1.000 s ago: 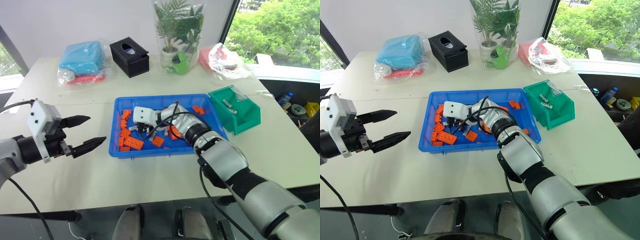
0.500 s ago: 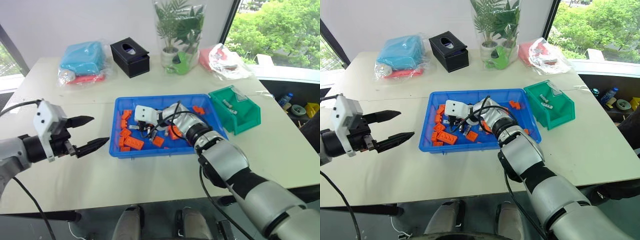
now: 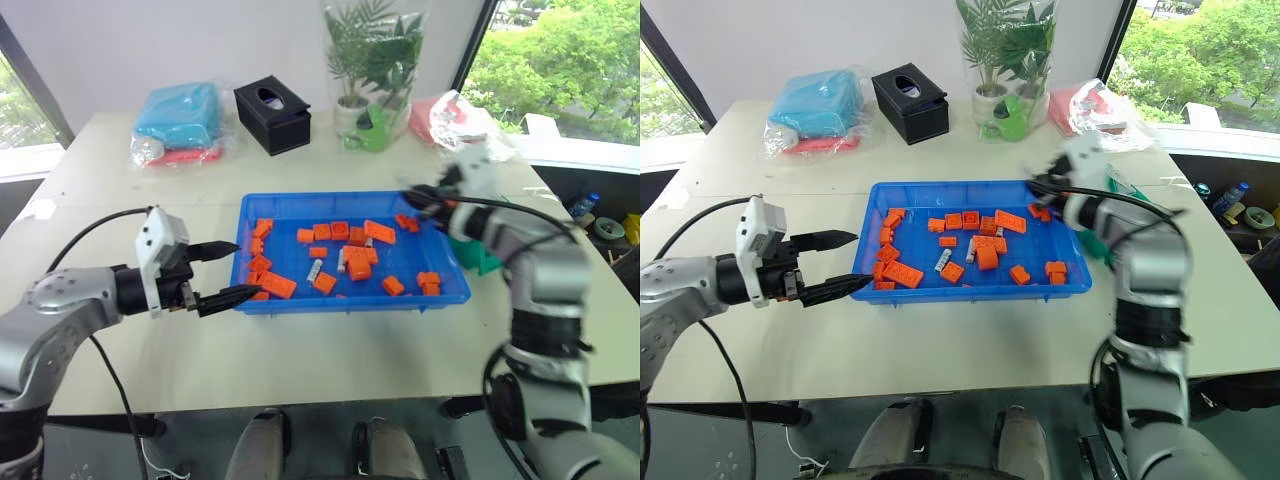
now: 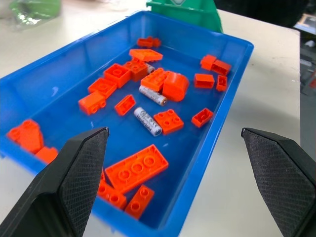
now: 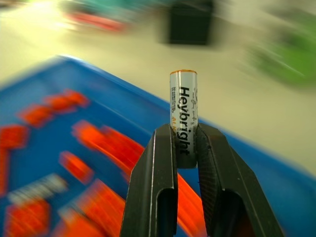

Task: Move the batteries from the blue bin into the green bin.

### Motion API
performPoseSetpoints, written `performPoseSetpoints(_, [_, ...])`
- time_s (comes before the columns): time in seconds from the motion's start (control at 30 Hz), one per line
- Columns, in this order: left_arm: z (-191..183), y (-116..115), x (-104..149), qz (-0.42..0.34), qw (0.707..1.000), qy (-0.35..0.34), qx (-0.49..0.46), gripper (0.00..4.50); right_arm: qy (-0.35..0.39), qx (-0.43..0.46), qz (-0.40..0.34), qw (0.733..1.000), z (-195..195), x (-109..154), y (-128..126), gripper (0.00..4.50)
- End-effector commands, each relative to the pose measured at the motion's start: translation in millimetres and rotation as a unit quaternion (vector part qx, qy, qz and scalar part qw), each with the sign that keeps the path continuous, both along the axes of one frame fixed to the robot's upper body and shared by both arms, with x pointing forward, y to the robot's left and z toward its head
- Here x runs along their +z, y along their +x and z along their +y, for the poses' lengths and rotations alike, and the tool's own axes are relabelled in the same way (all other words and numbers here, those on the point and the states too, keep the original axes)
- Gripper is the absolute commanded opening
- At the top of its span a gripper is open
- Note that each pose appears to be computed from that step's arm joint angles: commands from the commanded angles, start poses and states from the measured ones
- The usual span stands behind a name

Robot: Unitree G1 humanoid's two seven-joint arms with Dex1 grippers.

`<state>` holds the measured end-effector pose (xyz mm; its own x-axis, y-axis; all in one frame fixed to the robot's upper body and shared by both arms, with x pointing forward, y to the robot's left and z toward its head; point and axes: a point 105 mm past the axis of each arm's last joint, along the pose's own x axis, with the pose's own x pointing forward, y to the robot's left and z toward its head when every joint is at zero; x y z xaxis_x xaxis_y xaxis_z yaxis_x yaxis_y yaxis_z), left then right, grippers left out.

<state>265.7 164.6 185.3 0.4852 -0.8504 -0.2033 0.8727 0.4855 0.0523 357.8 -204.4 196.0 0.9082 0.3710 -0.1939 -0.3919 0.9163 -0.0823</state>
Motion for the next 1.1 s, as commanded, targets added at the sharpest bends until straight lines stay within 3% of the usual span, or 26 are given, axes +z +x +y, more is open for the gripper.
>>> performPoseSetpoints(0.03, [-4,9,11,-0.029,0.999,-0.003,-0.012,4.50,-0.011,-0.070,-0.016,0.997,-32,11,-16,0.06])
performPoseSetpoints(0.23, [-13,19,15,-0.040,0.999,-0.011,-0.024,4.50,-0.016,-0.133,-0.007,0.991,-62,4,-12,0.06])
performPoseSetpoints(0.47, [-19,20,17,-0.046,0.998,-0.014,-0.032,4.50,-0.030,-0.156,-0.018,0.987,-80,2,14,3.50])
performPoseSetpoints(0.57, [-15,17,20,-0.049,0.998,-0.015,-0.024,4.50,-0.021,-0.086,-0.029,0.996,-58,10,13,3.50])
performPoseSetpoints(0.67, [-12,14,19,-0.047,0.999,-0.012,-0.017,4.50,0.011,0.058,-0.015,0.998,3,15,-4,3.50])
performPoseSetpoints(0.77, [-11,8,15,-0.041,0.999,-0.007,-0.017,4.50,0.013,0.180,0.023,0.983,56,8,-26,3.50])
performPoseSetpoints(0.9, [-10,4,13,-0.035,0.999,0.000,-0.016,4.50,0.048,0.250,0.080,0.964,104,-4,-34,3.50])
performPoseSetpoints(1.1, [0,0,12,-0.033,0.999,0.020,-0.010,4.50,0.062,0.252,0.172,0.950,155,-38,-15,3.50])
